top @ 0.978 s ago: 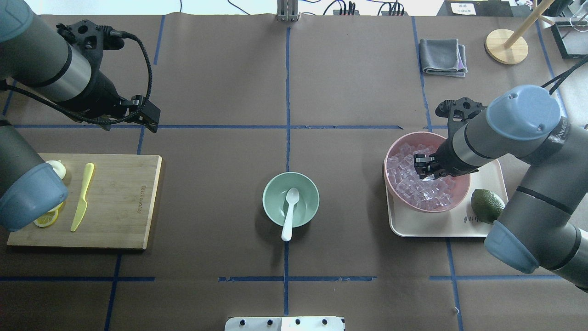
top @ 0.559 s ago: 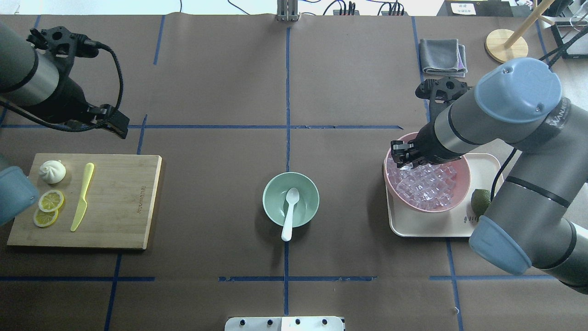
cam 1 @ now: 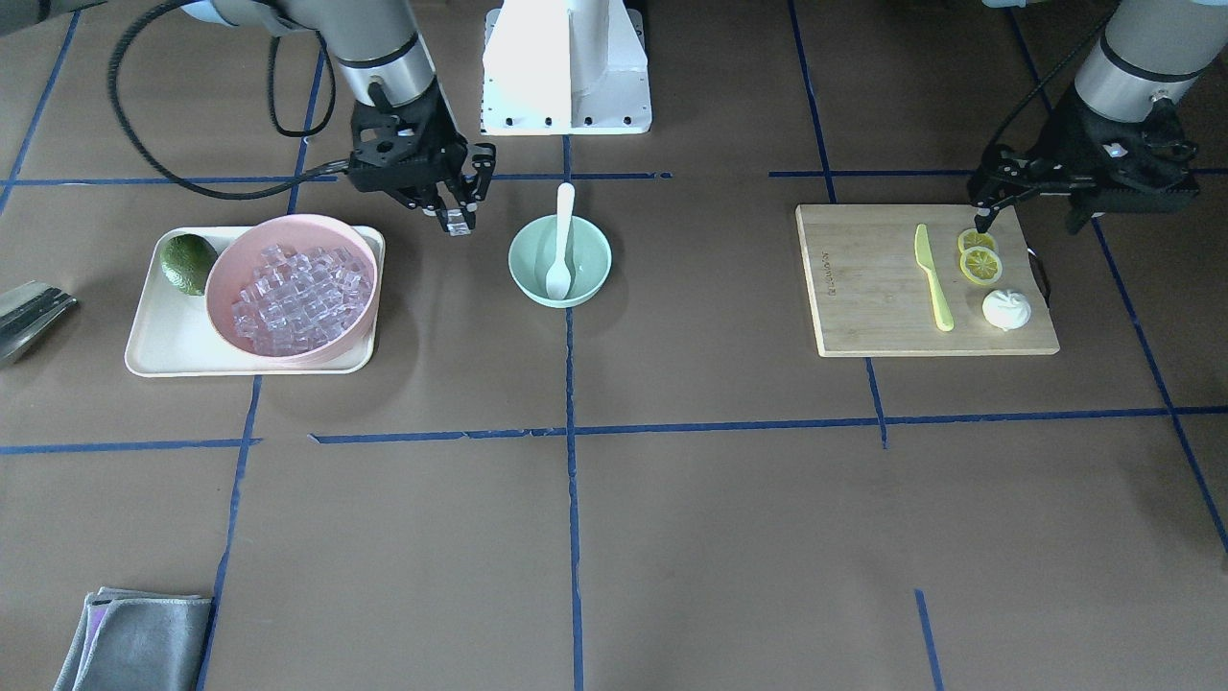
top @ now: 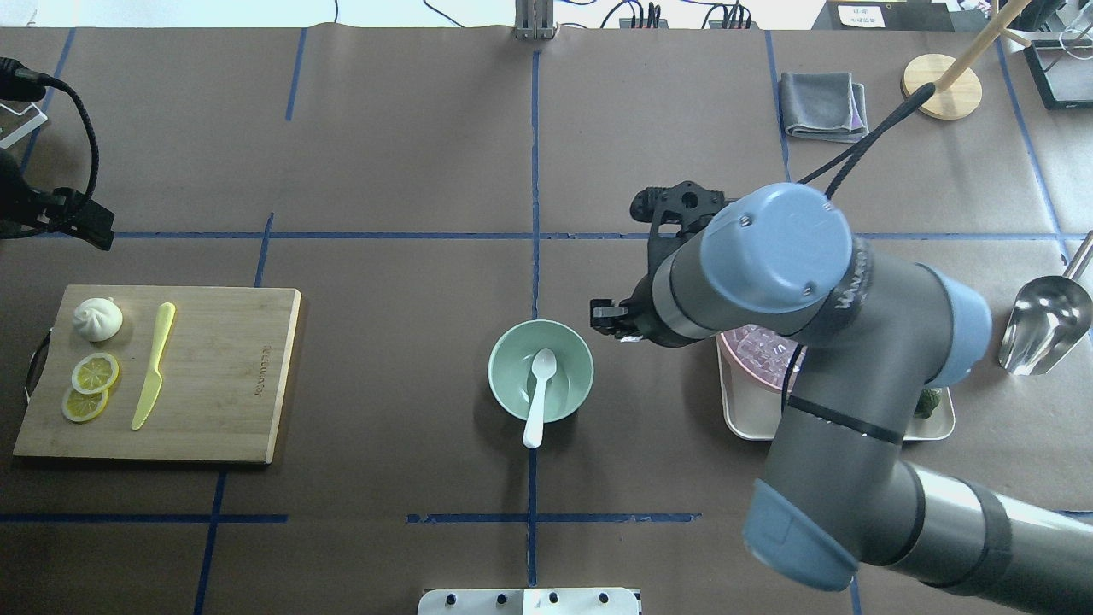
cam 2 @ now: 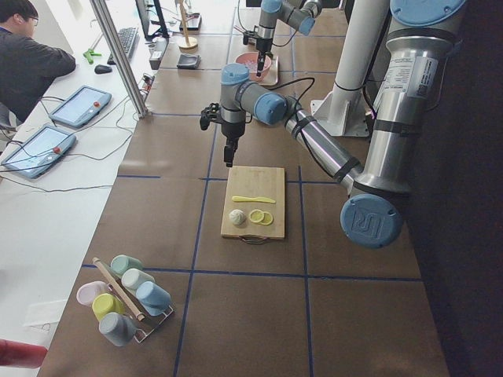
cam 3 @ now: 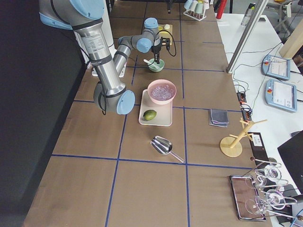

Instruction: Put spoon and ice into bowl

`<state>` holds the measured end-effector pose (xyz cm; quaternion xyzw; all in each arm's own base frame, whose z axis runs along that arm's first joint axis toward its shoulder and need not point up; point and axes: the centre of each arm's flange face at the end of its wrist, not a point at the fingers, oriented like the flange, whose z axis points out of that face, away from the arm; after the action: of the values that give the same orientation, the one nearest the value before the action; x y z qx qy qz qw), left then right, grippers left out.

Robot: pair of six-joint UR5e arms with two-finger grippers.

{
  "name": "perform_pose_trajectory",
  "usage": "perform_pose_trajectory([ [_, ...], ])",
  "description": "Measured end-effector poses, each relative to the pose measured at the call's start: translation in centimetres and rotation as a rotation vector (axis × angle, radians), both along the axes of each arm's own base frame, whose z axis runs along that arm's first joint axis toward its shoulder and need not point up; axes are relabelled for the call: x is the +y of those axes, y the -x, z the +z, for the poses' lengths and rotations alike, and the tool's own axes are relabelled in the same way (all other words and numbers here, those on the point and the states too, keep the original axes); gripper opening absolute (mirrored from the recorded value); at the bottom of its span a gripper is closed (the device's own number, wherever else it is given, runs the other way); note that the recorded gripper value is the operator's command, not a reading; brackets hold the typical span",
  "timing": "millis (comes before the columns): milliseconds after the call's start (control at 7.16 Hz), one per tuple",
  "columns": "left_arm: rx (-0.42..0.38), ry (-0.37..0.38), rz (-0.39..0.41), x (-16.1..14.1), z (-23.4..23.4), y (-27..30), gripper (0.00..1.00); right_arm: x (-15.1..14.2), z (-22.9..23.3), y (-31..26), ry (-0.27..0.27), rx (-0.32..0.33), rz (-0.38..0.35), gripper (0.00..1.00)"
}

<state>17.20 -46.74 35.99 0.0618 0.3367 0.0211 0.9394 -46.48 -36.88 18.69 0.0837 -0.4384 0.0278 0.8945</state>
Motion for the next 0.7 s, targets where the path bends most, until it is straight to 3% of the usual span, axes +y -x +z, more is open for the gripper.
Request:
perform_pose_trajectory([
  [279,-0.041,0.038,-0.031,-0.1,2.2,1.0,1.0,2.0,-1.8,5.5,-0.03,0.021,-0.01,0.04],
  [419,-0.064,0.073,-0.056,-0.2,4.2,2.5,1.0,2.2,-2.3,6.8,-0.036,0.026,-0.014,0.31],
  [559,-0.083,0.1,-0.073,-0.7,6.4,4.4,1.0,2.3,-2.4,7.3,-0.037,0.029,-0.015,0.99],
  [699,-0.105,0.108,-0.062,-0.9,8.7,6.7,1.0,2.2,-2.5,7.5,-0.037,0.028,-0.014,1.0],
])
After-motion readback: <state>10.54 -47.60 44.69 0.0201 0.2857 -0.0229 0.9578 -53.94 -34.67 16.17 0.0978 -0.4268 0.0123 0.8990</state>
